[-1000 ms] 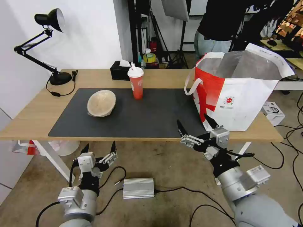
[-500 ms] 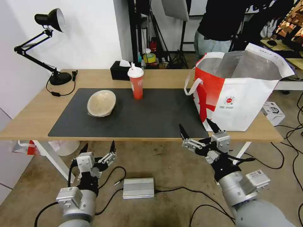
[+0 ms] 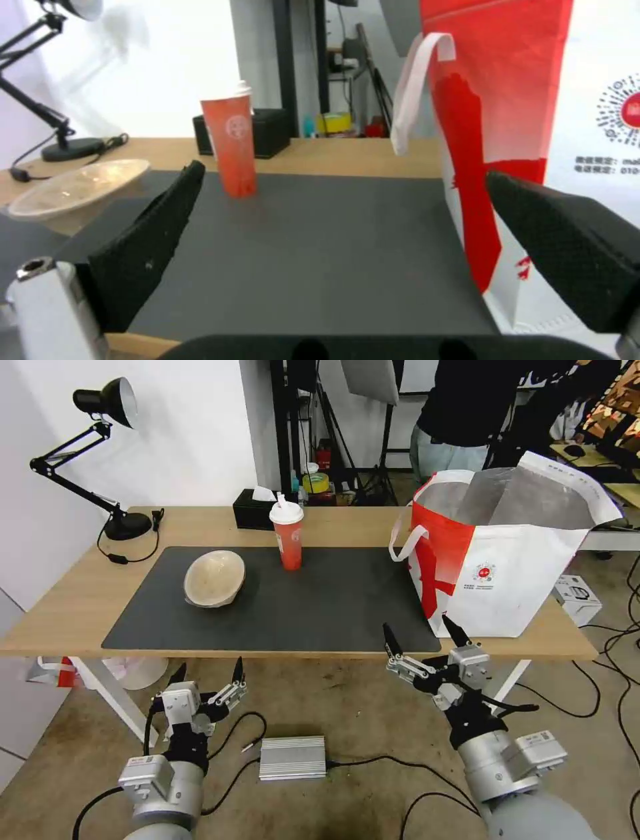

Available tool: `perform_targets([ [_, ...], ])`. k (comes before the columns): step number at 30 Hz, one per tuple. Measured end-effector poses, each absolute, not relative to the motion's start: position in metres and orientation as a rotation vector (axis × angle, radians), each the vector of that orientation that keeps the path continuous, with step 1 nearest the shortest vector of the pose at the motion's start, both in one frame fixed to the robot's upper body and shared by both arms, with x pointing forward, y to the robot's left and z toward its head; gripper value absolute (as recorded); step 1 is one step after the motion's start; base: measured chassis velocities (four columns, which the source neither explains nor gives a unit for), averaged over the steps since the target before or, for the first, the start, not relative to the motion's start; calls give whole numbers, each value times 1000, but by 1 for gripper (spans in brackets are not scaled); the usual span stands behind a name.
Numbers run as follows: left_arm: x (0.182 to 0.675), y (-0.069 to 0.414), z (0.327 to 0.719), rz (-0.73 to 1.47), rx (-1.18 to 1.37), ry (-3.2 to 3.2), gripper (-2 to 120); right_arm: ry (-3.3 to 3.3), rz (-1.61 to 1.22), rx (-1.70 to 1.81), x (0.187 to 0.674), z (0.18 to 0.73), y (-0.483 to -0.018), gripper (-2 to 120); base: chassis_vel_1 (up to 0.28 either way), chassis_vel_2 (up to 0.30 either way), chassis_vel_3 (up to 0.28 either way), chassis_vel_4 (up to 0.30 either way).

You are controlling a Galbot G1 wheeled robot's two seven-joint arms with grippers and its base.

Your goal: Pick up the trash from the table and place it into the takeout bag.

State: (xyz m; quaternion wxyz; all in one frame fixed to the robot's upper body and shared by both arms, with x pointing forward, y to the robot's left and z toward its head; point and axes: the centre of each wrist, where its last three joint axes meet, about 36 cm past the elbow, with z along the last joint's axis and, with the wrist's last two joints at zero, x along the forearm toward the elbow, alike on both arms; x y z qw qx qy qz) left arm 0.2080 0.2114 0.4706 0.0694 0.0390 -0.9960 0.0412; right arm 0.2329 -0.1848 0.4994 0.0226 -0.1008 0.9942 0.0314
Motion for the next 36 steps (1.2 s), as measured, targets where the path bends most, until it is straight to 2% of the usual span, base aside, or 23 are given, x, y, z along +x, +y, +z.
perform_targets([
  [36, 208, 212, 472, 123, 122, -3001, 99, 3176, 140, -184, 197, 478, -160, 100, 0, 0, 0, 0],
])
